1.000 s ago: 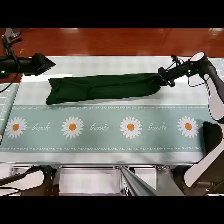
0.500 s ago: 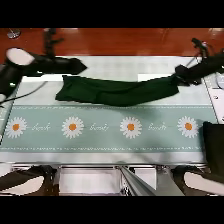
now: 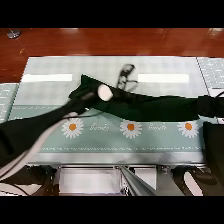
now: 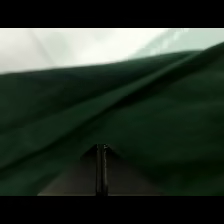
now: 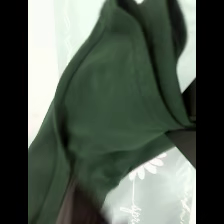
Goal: Fold the shirts.
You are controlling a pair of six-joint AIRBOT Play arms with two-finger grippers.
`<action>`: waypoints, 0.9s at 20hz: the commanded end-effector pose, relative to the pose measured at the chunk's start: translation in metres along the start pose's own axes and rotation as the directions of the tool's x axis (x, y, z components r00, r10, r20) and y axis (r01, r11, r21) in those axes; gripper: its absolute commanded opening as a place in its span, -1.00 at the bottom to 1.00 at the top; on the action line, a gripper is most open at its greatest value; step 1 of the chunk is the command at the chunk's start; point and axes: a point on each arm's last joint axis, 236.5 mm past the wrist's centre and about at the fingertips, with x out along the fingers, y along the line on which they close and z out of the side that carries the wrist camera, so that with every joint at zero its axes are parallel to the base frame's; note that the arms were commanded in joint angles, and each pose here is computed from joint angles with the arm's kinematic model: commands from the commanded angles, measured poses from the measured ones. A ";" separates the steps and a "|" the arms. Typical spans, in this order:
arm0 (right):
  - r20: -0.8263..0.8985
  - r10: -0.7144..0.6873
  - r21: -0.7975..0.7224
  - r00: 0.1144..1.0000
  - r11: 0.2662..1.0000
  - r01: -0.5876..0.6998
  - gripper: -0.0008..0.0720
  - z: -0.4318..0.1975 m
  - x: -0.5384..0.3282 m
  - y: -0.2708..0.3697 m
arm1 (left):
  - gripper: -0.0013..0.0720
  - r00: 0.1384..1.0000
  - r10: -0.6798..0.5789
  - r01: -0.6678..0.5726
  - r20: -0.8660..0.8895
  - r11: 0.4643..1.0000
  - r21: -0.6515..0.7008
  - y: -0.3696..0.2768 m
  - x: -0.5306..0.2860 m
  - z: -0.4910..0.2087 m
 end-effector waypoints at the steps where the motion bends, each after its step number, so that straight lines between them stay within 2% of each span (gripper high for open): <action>1: 0.035 0.006 -0.021 0.999 1.000 -0.005 -0.89 -0.007 -0.010 0.005 | -0.91 0.981 -0.086 0.075 -0.176 0.995 -0.068 -0.050 0.051 -0.063; 5: 0.048 0.003 -0.032 0.999 0.999 -0.001 -0.89 -0.003 -0.010 0.004 | -0.91 0.941 -0.180 0.171 -0.285 0.984 -0.056 -0.099 0.066 -0.095; 8: 0.054 0.003 -0.029 0.999 1.000 -0.002 -0.89 -0.001 -0.009 0.003 | -0.91 0.930 -0.216 0.218 -0.297 0.976 -0.027 -0.102 0.045 -0.069; 12: 0.002 0.081 -0.032 0.997 0.996 -0.081 -0.89 0.005 0.003 0.018 | -0.91 0.975 -0.192 0.184 -0.113 0.980 -0.076 -0.033 -0.034 0.042; 15: -0.019 0.146 -0.075 0.989 0.986 -0.147 -0.89 0.026 0.018 0.044 | -0.92 0.991 -0.099 0.111 0.088 0.983 -0.145 0.045 -0.137 0.115; 18: -0.083 0.210 -0.139 0.974 0.966 -0.220 -0.89 0.049 0.055 0.094 | -0.91 0.966 0.015 0.038 0.258 0.979 -0.200 0.100 -0.265 0.148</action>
